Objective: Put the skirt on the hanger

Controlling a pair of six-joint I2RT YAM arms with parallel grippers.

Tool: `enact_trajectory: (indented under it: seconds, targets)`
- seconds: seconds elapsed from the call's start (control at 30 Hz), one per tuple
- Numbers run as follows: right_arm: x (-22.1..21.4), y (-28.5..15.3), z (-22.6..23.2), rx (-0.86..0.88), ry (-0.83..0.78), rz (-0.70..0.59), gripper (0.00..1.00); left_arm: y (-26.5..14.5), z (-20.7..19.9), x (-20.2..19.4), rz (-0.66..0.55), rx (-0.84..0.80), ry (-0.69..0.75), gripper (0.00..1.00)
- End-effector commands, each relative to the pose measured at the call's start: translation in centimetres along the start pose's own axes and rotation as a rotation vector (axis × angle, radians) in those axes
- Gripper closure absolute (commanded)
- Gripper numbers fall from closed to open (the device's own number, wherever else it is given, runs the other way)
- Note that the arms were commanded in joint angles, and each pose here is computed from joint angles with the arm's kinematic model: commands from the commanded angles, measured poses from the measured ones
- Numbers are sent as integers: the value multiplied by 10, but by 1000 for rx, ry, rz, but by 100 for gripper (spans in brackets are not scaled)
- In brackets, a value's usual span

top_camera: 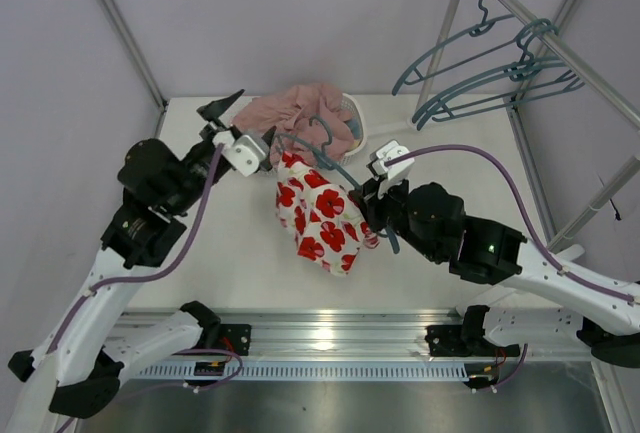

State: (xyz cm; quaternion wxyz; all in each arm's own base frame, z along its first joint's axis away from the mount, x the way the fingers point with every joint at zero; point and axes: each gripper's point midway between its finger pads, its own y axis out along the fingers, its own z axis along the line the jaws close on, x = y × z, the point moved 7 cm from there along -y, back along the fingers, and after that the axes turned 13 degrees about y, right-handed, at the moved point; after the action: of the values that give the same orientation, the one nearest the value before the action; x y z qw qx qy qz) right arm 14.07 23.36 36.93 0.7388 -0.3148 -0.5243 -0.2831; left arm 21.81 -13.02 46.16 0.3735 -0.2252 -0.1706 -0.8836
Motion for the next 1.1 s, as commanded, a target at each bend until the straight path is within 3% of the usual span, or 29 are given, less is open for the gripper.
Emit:
enact_trajectory:
  seconds: [0.0,0.2,0.5,0.8,0.87,1.07]
  targets:
    - [27,-11,-6,-60,85,-130,100,-18,17,27,-124,61,-49,18]
    - [13,-16,-15,-136,130,-128,100,-33,29,38,-159,141,-197,11]
    - [-3,-50,-33,-456,212,-175,100,-31,47,27,-2,311,-404,7]
    - [-25,-80,-57,-639,182,-168,100,-43,40,20,22,337,-430,5]
    - [-25,-88,-67,-668,245,-206,100,-46,36,17,45,326,-426,5]
    - [-17,-101,-80,-681,240,-231,100,-50,27,12,61,304,-434,4]
